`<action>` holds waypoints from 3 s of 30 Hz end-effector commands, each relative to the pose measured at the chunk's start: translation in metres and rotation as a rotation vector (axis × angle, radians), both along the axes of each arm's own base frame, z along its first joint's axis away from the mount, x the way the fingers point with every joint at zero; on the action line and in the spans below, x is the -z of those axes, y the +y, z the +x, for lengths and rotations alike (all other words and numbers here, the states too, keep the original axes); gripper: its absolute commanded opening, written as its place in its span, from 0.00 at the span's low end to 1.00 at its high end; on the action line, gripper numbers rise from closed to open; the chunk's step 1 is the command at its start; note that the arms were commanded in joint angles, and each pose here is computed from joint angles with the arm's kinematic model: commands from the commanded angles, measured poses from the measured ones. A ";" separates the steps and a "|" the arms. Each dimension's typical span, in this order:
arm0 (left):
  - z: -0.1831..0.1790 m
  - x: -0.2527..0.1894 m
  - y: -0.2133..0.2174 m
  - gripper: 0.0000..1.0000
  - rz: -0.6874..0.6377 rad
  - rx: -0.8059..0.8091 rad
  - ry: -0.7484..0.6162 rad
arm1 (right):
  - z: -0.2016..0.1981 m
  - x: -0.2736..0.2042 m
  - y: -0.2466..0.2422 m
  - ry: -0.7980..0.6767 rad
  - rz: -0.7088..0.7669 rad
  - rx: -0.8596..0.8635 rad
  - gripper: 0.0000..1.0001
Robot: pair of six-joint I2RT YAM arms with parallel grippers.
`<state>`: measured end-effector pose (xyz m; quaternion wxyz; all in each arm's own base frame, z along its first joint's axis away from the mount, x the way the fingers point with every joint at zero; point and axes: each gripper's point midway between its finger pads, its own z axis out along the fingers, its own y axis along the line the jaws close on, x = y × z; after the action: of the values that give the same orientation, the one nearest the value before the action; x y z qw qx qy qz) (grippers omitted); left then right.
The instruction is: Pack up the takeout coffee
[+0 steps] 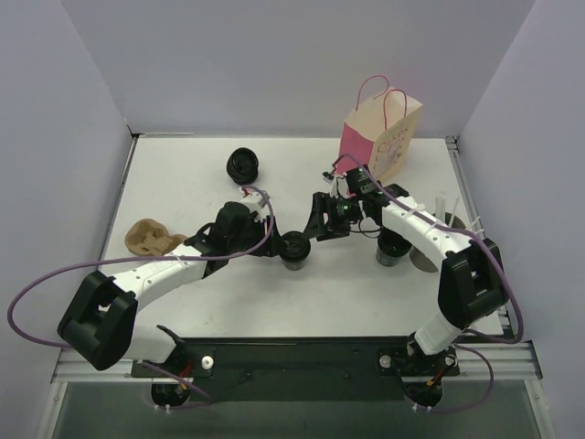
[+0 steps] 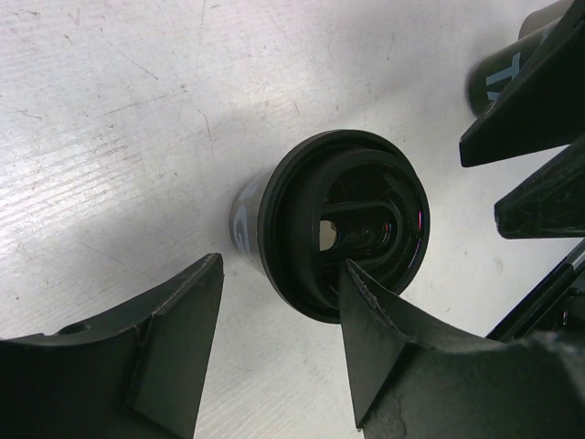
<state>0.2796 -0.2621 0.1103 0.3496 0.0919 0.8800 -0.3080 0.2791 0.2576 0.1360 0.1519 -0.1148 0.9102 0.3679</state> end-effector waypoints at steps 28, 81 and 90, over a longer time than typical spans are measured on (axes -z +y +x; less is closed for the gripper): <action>-0.013 0.049 0.016 0.61 0.100 -0.012 0.099 | 0.014 0.039 0.003 0.088 -0.058 -0.078 0.39; -0.008 0.095 0.023 0.57 0.221 0.001 0.132 | 0.040 0.013 -0.022 0.070 0.116 0.100 0.47; -0.009 0.095 0.024 0.57 0.224 -0.007 0.135 | 0.039 0.021 -0.020 0.085 0.114 0.087 0.41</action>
<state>0.3148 -0.2877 0.1069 0.3965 0.0905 0.8497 -0.3357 0.3192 0.2343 0.1077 0.1369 -0.0365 0.9026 0.4064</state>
